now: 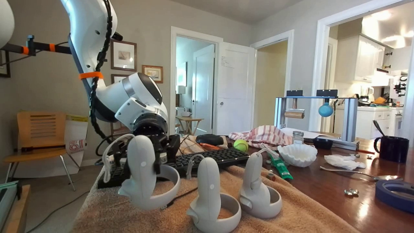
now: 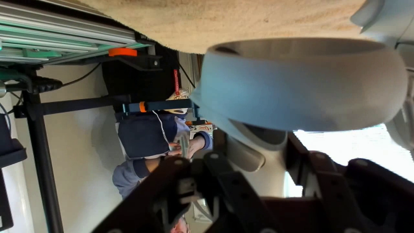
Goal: Move the white game console on the left to the right
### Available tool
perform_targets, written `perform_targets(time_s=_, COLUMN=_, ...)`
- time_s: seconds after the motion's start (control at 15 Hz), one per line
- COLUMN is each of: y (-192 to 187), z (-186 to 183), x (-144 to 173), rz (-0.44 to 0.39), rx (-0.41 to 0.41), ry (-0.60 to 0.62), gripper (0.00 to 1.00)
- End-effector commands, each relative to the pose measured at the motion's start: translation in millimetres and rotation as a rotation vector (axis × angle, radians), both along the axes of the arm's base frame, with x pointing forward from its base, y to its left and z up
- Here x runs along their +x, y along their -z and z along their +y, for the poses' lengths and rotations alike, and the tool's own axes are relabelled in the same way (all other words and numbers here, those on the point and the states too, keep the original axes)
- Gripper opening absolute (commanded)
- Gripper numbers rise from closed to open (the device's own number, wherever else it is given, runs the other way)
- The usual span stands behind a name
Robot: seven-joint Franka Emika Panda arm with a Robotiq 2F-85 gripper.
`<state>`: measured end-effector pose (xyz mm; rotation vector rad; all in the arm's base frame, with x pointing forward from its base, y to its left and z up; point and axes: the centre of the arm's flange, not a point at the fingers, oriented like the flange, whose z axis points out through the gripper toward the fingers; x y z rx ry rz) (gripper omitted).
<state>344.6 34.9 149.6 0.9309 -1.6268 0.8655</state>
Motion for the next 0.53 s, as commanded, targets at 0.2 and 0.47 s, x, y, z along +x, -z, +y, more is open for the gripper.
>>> perform_targets(time_s=0.2, y=11.8, z=-22.4, x=-23.0, rz=-0.032, rx=0.029, ry=0.014, gripper=0.21)
perform_targets(time_s=0.47, y=20.3, z=-36.8, x=-31.3, rz=0.006, rx=0.015, ry=0.066, gripper=0.21)
